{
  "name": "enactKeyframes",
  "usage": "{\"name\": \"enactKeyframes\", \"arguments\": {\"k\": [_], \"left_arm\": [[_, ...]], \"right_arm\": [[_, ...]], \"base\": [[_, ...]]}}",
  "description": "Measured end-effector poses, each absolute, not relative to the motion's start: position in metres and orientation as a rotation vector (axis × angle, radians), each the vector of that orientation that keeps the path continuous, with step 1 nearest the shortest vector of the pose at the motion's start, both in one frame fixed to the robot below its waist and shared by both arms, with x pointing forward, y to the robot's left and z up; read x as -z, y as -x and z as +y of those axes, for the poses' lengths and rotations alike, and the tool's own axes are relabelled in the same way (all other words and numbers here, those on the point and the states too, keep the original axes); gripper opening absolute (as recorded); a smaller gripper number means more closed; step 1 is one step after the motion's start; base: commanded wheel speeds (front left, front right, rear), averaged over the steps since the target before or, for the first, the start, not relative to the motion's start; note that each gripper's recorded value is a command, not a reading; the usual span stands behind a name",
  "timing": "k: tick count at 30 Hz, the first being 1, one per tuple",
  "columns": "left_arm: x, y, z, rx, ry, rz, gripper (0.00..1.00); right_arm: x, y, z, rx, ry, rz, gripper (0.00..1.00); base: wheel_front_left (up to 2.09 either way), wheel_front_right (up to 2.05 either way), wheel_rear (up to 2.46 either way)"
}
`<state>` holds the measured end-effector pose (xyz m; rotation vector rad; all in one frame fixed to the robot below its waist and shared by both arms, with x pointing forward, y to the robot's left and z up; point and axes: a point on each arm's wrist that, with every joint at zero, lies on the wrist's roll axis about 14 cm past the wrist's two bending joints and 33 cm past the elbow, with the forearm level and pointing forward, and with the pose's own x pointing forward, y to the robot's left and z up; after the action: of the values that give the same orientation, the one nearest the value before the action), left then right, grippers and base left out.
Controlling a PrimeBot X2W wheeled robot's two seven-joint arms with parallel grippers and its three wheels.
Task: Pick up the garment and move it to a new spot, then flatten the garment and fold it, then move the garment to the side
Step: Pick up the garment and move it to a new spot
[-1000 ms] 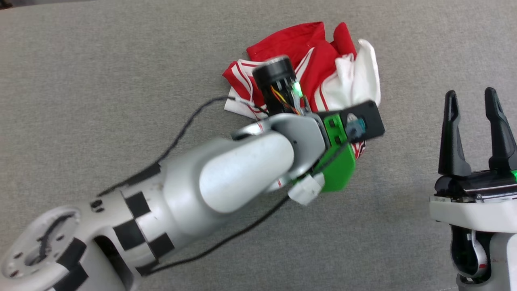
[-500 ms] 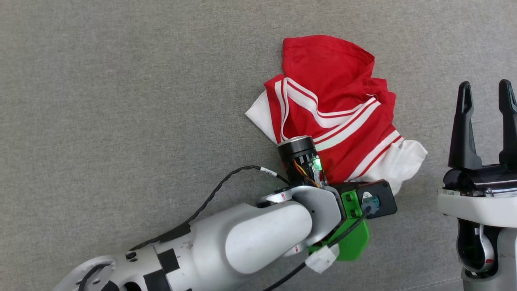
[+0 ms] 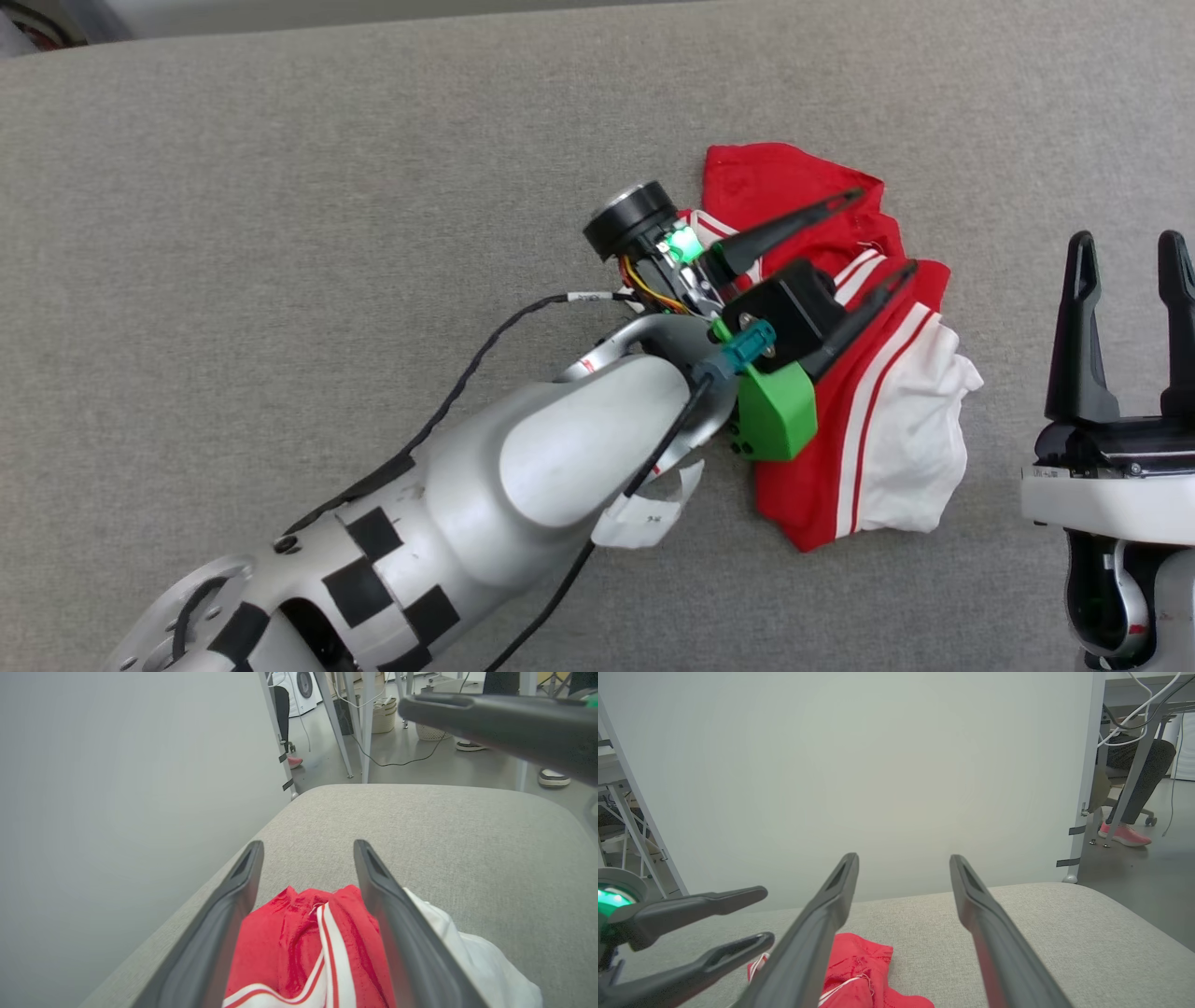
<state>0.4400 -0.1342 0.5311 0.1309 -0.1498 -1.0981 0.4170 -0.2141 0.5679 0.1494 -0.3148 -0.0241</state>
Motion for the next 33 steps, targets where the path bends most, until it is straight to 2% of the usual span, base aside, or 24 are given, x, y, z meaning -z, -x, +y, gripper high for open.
{"name": "enactKeyframes", "arguments": {"k": [5, 12, 25, 33], "left_arm": [[-0.572, -0.468, -0.080, 0.840, -0.116, -0.261, 1.00], [-0.577, -0.476, 0.017, 0.510, -0.133, -0.284, 1.00], [-0.558, -0.427, 0.161, 0.026, -0.117, -0.226, 1.00], [-0.527, -0.387, 0.187, -0.060, -0.106, -0.136, 1.00]], "right_arm": [[-0.571, -0.414, -0.201, -0.013, -0.163, -0.320, 1.00], [-0.572, -0.411, -0.187, -0.052, -0.172, -0.315, 1.00], [-0.577, -0.399, -0.171, -0.100, -0.173, -0.317, 1.00], [-0.570, -0.388, -0.165, -0.116, -0.155, -0.289, 1.00]], "base": [[0.00, 0.00, 0.00], [0.00, 0.00, 0.00], [0.00, 0.00, 0.00], [0.00, 0.00, 0.00]]}}
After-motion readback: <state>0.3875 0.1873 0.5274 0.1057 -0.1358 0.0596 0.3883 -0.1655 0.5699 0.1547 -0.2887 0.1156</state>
